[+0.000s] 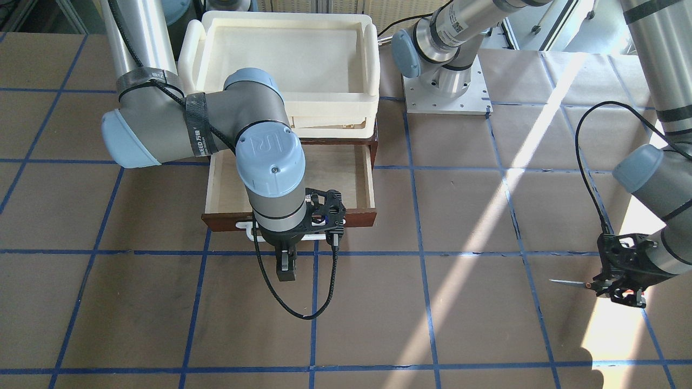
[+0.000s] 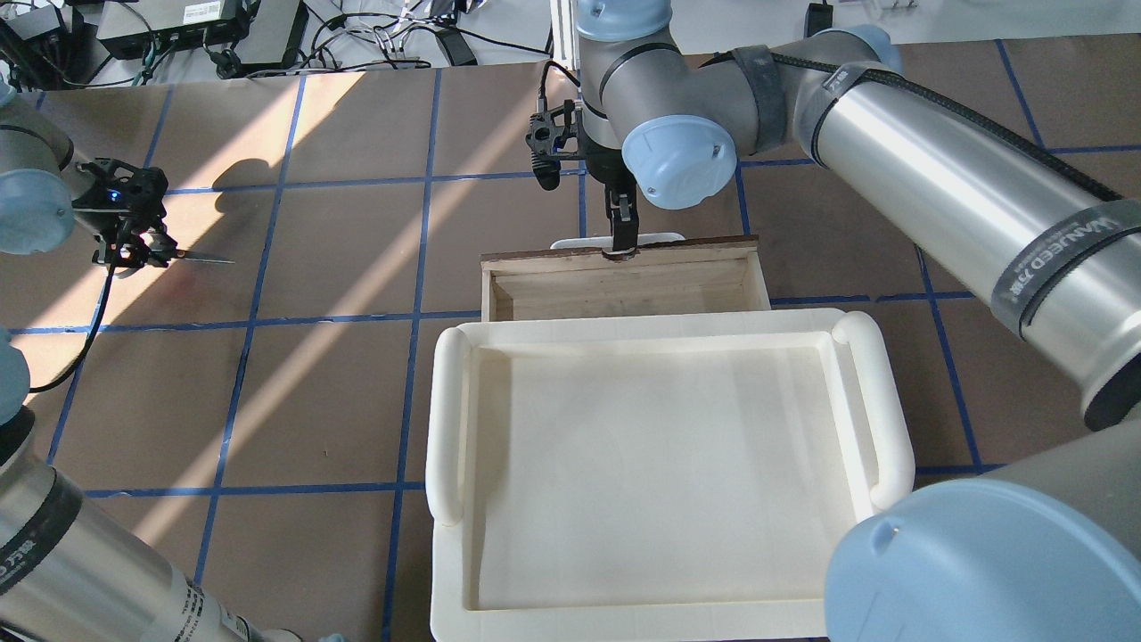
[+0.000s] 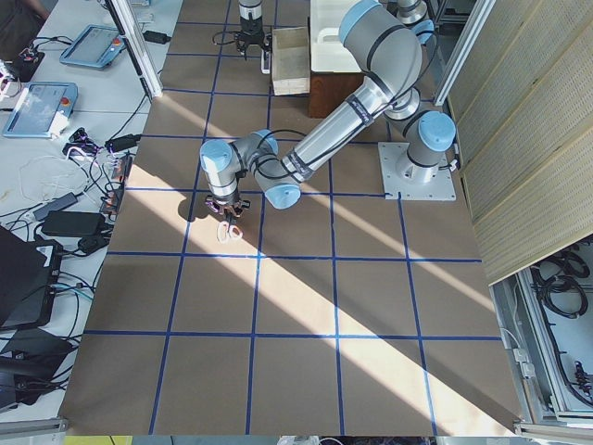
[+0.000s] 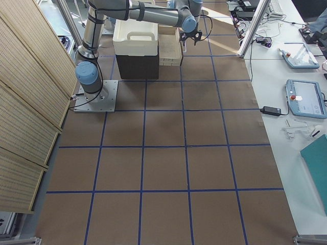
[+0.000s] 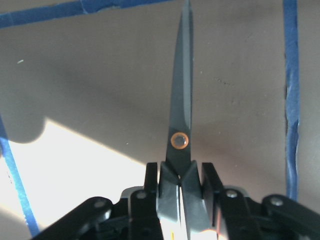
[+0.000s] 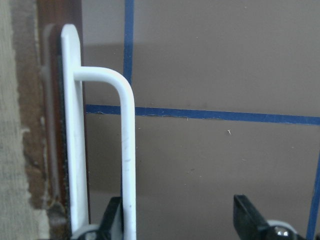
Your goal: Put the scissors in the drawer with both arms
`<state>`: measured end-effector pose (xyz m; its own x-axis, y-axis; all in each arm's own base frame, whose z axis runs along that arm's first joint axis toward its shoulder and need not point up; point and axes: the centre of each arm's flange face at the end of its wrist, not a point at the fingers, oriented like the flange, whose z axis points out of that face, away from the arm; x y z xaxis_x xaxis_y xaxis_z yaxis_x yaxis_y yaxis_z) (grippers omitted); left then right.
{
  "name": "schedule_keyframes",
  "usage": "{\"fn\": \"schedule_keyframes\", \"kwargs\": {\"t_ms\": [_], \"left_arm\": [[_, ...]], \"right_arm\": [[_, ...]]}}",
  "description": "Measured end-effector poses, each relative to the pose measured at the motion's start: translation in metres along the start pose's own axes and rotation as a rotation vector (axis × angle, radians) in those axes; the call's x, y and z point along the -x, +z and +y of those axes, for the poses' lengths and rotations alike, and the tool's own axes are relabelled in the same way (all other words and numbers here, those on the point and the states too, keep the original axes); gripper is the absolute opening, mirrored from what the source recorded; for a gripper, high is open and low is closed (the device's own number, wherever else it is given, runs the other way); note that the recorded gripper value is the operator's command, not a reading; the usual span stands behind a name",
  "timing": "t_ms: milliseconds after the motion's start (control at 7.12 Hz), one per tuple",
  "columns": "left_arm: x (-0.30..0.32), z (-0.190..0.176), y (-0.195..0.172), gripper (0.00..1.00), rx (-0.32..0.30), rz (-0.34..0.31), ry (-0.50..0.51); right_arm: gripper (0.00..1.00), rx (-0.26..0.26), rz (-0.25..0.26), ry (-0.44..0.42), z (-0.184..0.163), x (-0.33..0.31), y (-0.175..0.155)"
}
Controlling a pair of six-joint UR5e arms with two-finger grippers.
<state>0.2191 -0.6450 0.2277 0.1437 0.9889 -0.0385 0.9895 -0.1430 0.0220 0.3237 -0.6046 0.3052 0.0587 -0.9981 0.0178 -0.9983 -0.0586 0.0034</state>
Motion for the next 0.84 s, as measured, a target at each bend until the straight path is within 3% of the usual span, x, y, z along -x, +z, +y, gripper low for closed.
{"fn": "schedule_keyframes", "kwargs": {"t_ms": [281, 421, 842], "left_arm": [[0.013, -0.040, -0.044, 0.00, 0.017, -0.030, 0.041], [0.019, -0.064, -0.064, 0.00, 0.024, -0.044, 0.062], [0.026, -0.131, -0.108, 0.00, 0.028, -0.057, 0.061]], "right_arm": [[0.83, -0.002, 0.016, 0.015, 0.000, -0.002, -0.002], [1.00, -0.006, 0.033, 0.018, -0.001, -0.004, -0.004], [1.00, -0.008, 0.080, 0.071, -0.001, -0.006, -0.014]]}}
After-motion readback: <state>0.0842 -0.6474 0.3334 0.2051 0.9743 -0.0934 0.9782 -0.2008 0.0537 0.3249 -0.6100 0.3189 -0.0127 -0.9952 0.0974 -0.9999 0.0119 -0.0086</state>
